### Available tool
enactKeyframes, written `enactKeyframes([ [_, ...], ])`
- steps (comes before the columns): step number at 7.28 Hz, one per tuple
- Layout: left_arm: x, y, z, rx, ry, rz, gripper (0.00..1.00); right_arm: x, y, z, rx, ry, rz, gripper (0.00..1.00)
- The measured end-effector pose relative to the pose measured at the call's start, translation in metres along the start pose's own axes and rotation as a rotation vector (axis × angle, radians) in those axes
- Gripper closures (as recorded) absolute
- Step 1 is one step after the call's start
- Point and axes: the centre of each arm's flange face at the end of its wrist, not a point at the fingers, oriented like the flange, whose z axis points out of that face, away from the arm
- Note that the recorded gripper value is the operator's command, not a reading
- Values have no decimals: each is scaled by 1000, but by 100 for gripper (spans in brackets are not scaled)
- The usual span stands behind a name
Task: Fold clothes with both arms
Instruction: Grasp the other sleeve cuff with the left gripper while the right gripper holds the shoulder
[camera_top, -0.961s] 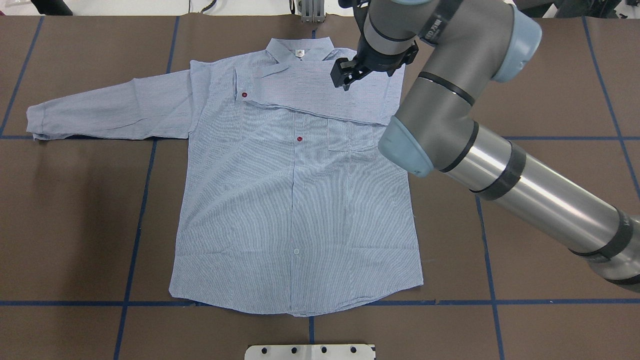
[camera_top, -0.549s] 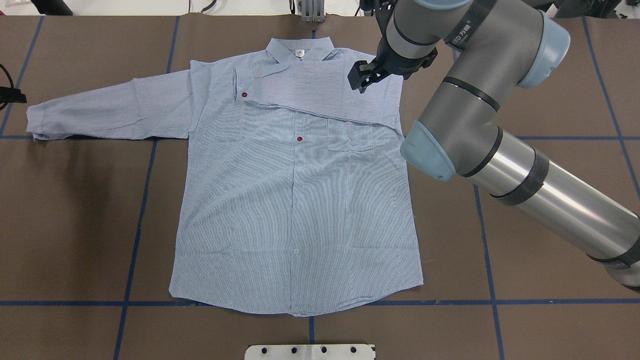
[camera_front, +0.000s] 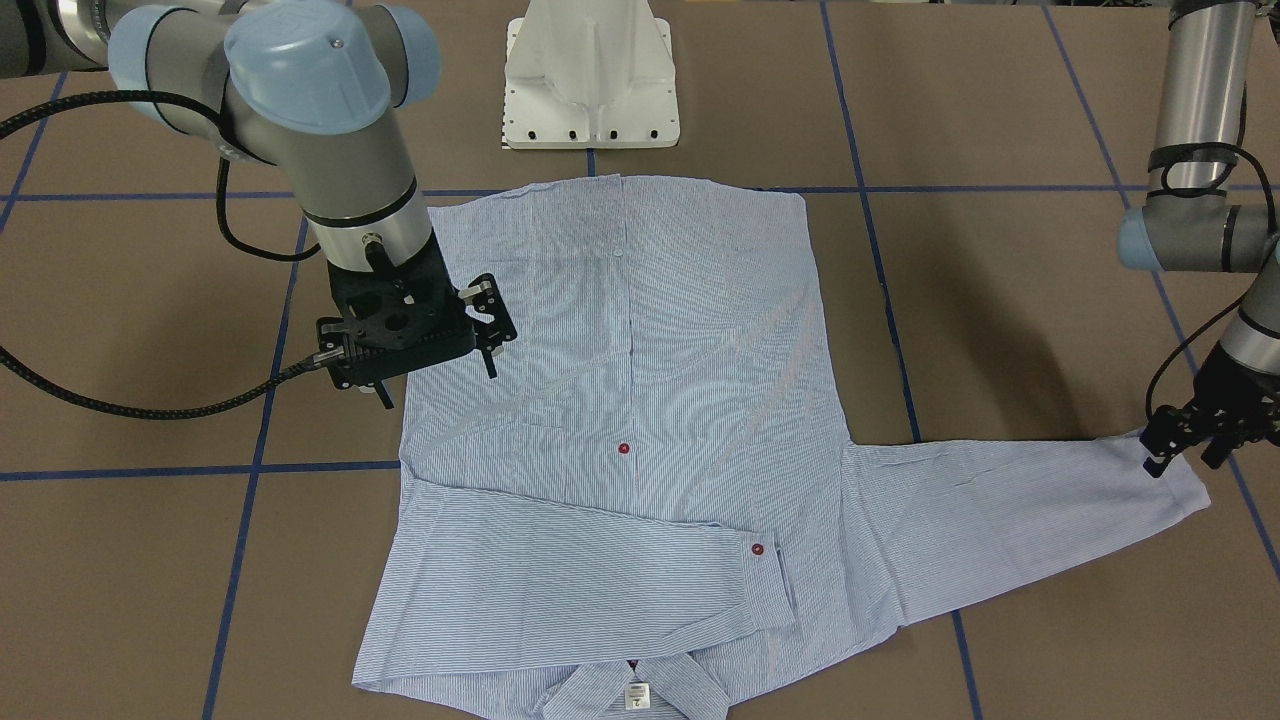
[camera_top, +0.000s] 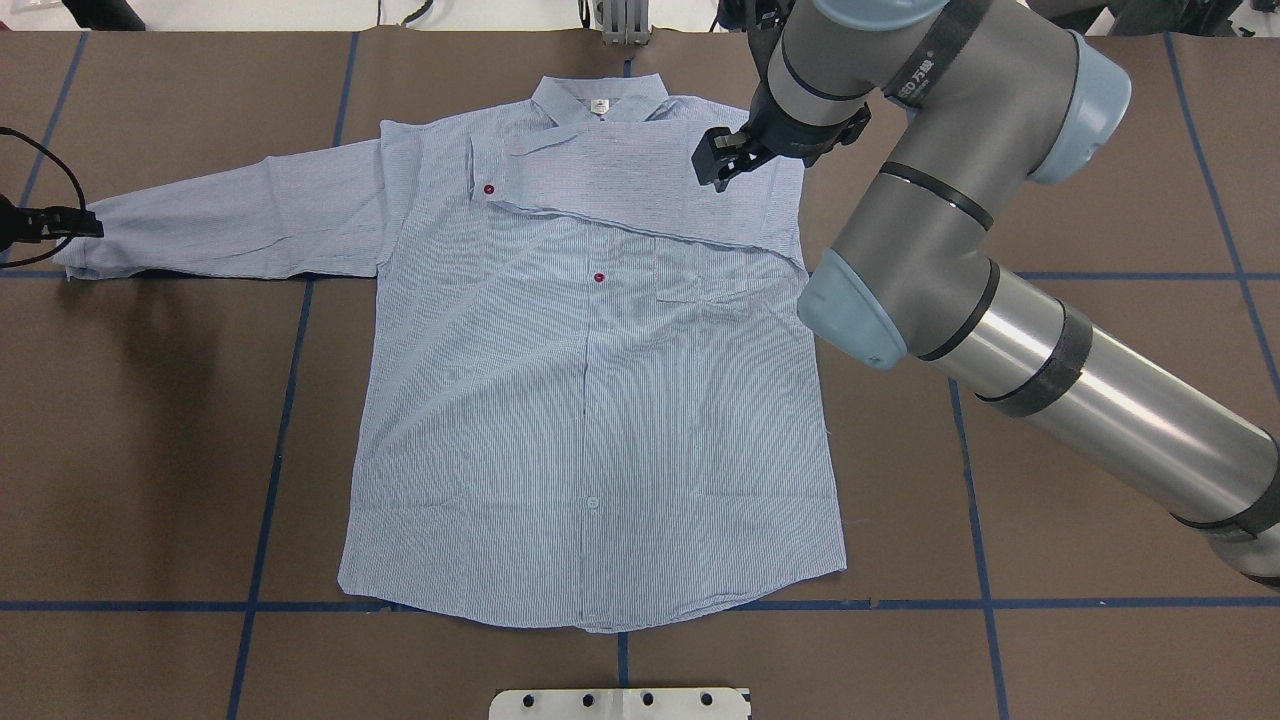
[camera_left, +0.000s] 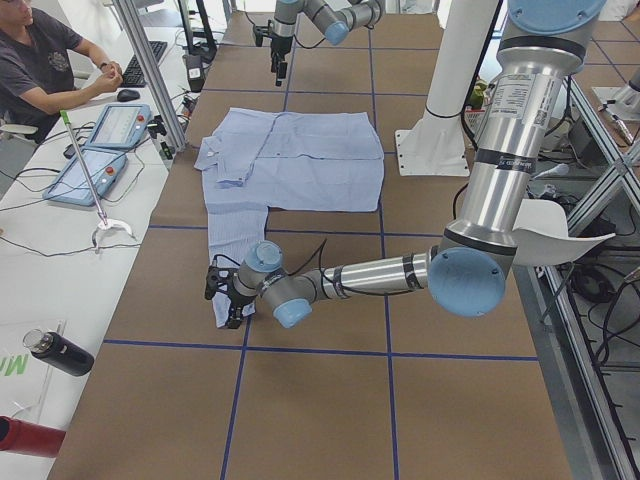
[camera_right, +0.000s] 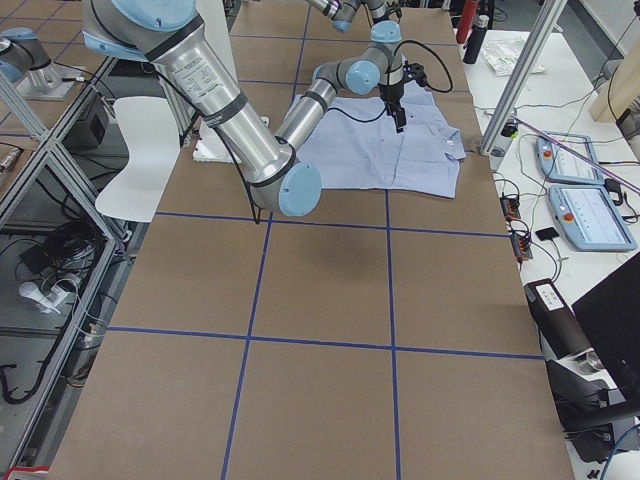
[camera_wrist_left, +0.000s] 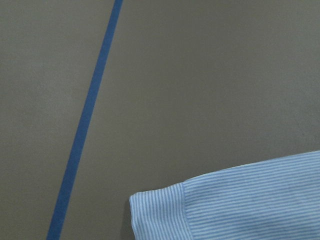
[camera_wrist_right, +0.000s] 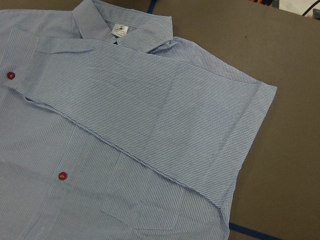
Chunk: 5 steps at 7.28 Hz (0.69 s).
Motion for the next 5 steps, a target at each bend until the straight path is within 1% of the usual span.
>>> enactKeyframes([
  [5,-14,13,6,-23,-22,-2,16,-3,-2,-1,3,-3,-2,1],
])
